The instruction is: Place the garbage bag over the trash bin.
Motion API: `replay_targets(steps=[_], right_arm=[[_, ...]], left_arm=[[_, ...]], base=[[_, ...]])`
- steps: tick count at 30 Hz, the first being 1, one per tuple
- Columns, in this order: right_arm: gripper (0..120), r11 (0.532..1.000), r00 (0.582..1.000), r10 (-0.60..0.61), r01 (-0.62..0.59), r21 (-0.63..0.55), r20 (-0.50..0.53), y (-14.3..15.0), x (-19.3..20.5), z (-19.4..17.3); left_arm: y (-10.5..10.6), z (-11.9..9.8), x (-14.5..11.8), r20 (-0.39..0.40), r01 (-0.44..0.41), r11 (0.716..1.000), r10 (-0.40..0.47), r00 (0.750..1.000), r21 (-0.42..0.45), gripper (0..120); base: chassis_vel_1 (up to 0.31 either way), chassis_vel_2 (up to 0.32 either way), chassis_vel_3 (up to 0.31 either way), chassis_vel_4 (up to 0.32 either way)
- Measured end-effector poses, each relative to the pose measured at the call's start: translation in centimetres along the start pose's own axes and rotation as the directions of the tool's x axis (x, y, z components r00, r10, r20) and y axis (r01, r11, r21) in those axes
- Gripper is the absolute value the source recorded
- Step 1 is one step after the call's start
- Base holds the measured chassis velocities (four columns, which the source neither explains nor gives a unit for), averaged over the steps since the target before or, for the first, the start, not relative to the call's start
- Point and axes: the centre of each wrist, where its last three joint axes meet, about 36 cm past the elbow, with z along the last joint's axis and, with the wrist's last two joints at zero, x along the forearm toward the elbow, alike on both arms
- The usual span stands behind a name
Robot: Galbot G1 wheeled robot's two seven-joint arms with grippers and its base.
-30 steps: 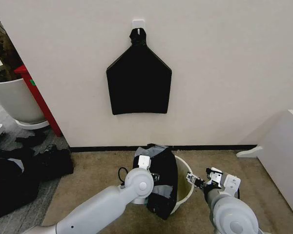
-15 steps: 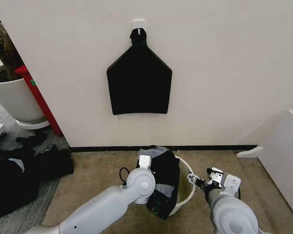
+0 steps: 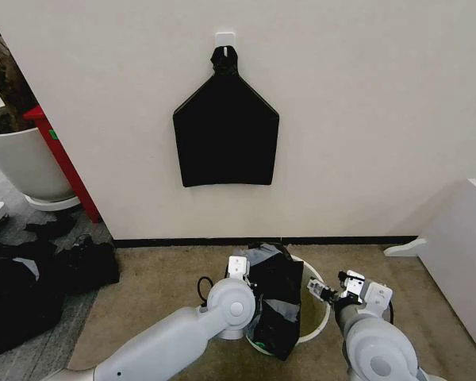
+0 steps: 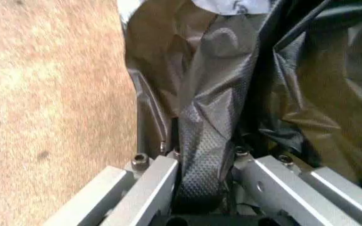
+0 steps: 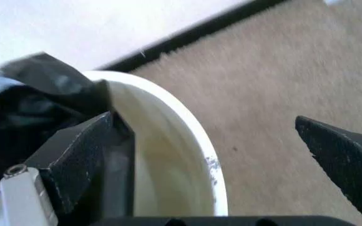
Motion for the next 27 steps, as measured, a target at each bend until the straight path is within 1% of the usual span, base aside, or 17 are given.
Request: replay_targets(steps=[1, 4, 8, 10, 12, 13, 14, 17, 21, 22, 24, 27], right_arm=[[100, 1.000, 1.000, 0.000, 0.000, 0.000, 0.000, 0.0, 0.0, 0.0], [100, 0.999, 0.999, -0.040, 0.041, -0.014, 0.030, 0.2, 1.5, -1.2], [100, 0.994, 0.995, -0.100, 0.101, -0.040, 0.023, 0.4, 3.6, -2.5], [100, 0.994, 0.994, -0.104, 0.105, -0.040, 0.022, 0.4, 3.7, -2.5], [100, 0.990, 0.991, -0.135, 0.136, -0.041, 0.020, 0.5, 4.6, -2.9], [100, 0.986, 0.986, -0.165, 0.166, -0.036, 0.022, 0.6, 5.0, -3.3], [100, 0.986, 0.986, -0.165, 0.166, -0.036, 0.022, 0.6, 5.0, -3.3], [100, 0.976, 0.976, -0.217, 0.217, -0.014, 0.025, 0.3, 5.1, -4.2], [100, 0.961, 0.962, -0.273, 0.272, 0.044, 0.027, -0.1, 5.1, -4.8], [100, 0.961, 0.962, -0.273, 0.272, 0.044, 0.027, -0.1, 5.1, -4.8], [100, 0.942, 0.944, -0.327, 0.322, 0.097, 0.043, -0.2, 5.1, -5.0], [100, 0.913, 0.916, -0.398, 0.392, 0.112, 0.041, 0.4, 5.1, -5.4]], left_arm=[[0.0, 0.0, 0.0, 0.000, 0.000, 1.000, 0.000, 1.000, 0.000, 1], [0.9, -0.4, 0.8, 0.041, -0.024, 0.999, 0.023, 0.999, 0.044, 1], [2.8, -0.8, 1.6, 0.121, -0.111, 0.988, 0.098, 0.988, 0.109, 1], [3.1, -0.8, 1.7, 0.131, -0.115, 0.987, 0.100, 0.986, 0.115, 1], [4.0, -0.7, 1.8, 0.179, -0.168, 0.978, 0.145, 0.973, 0.120, 1], [5.0, -0.6, 2.1, 0.224, -0.191, 0.975, 0.162, 0.961, 0.111, 1], [5.0, -0.6, 2.1, 0.224, -0.191, 0.975, 0.162, 0.961, 0.111, 1], [6.1, -0.7, 3.4, 0.298, -0.213, 0.972, 0.175, 0.938, 0.102, 1], [6.9, -1.3, 4.8, 0.377, -0.219, 0.972, 0.174, 0.910, 0.080, 1], [6.9, -1.3, 4.8, 0.377, -0.219, 0.972, 0.174, 0.910, 0.080, 1], [7.4, -1.8, 5.3, 0.415, -0.217, 0.974, 0.172, 0.893, 0.063, 1], [7.9, -2.2, 5.6, 0.448, -0.209, 0.977, 0.167, 0.878, 0.046, 1]], base=[[0.000, 0.000, 0.000, 0.000], [0.000, 0.000, 0.000, 0.000], [0.000, 0.000, 0.000, 0.000], [0.000, 0.000, 0.000, 0.000], [0.000, 0.000, 0.000, 0.000], [0.000, 0.000, 0.000, 0.000], [0.000, 0.000, 0.000, 0.000], [0.000, 0.000, 0.000, 0.000], [0.000, 0.000, 0.000, 0.000], [0.000, 0.000, 0.000, 0.000], [0.000, 0.000, 0.000, 0.000], [0.000, 0.000, 0.000, 0.000]])
